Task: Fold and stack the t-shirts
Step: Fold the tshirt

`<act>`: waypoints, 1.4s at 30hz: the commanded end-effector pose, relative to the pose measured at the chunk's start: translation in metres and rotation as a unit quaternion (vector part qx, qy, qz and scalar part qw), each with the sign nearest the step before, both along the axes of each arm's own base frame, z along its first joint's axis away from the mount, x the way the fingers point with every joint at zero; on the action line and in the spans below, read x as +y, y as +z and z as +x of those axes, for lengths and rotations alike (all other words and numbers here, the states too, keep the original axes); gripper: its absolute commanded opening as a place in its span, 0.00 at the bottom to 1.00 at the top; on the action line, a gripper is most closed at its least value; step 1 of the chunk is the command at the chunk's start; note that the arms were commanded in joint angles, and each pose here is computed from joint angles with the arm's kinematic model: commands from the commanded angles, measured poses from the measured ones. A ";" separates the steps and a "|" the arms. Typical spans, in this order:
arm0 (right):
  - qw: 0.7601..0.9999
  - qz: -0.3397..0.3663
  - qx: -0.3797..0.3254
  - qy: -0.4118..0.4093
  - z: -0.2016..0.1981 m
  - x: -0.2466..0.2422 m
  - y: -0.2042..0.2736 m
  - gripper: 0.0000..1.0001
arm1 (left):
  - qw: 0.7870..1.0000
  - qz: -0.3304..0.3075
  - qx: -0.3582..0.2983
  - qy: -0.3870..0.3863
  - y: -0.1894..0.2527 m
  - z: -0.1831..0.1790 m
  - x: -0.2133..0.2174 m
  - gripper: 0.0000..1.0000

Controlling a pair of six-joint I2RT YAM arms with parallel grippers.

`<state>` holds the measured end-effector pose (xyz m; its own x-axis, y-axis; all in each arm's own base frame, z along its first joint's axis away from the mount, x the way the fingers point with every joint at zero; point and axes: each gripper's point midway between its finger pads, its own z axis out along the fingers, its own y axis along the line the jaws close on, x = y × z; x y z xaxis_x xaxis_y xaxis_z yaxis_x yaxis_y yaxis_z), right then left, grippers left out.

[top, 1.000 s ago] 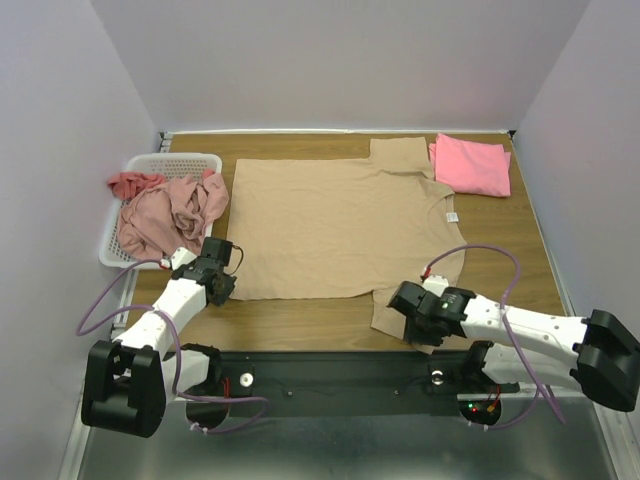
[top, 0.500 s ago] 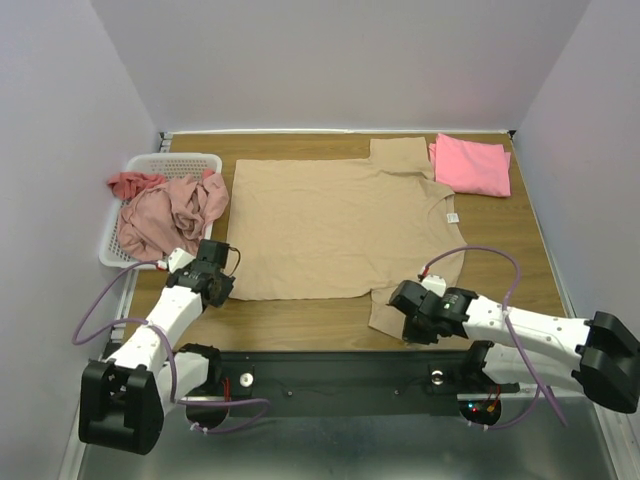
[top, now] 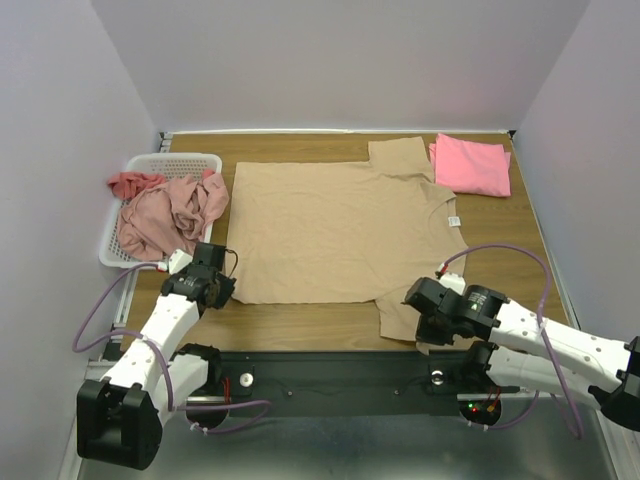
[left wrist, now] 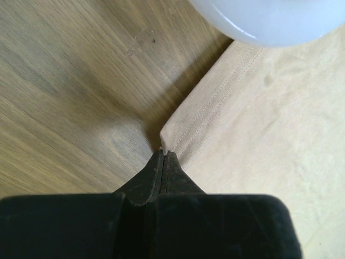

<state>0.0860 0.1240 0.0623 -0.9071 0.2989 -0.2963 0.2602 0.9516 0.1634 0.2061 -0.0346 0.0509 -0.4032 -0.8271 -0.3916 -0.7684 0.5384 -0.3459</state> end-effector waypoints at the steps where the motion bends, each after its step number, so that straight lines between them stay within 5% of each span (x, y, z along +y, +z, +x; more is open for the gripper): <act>1: 1.000 -0.013 -0.025 -0.012 0.008 -0.005 0.015 0.01 | 1.000 0.006 -0.009 0.003 0.014 0.004 0.003 0.00; 13: 0.988 -0.097 -0.124 -0.008 0.077 0.010 0.046 0.01 | 0.999 0.017 -0.031 0.007 0.043 0.039 0.001 0.00; 20: 0.975 -0.095 -0.198 -0.021 0.151 0.017 0.084 0.01 | 0.999 0.022 -0.027 -0.001 0.047 0.067 -0.004 0.00; 32: 0.967 -0.116 -0.225 -0.024 0.242 0.005 0.103 0.01 | 0.998 0.043 -0.039 0.026 0.066 0.110 0.000 0.00; 42: 0.966 -0.121 -0.229 -0.022 0.281 -0.008 0.108 0.01 | 0.996 0.059 -0.042 0.060 0.071 0.133 0.014 0.00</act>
<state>0.3423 0.1108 0.1478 -0.7034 0.2119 -0.6785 0.2855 0.9584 0.0033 0.3233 -0.0323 0.0999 -0.3384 -0.8164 -0.4679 -0.7985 0.5123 -0.3163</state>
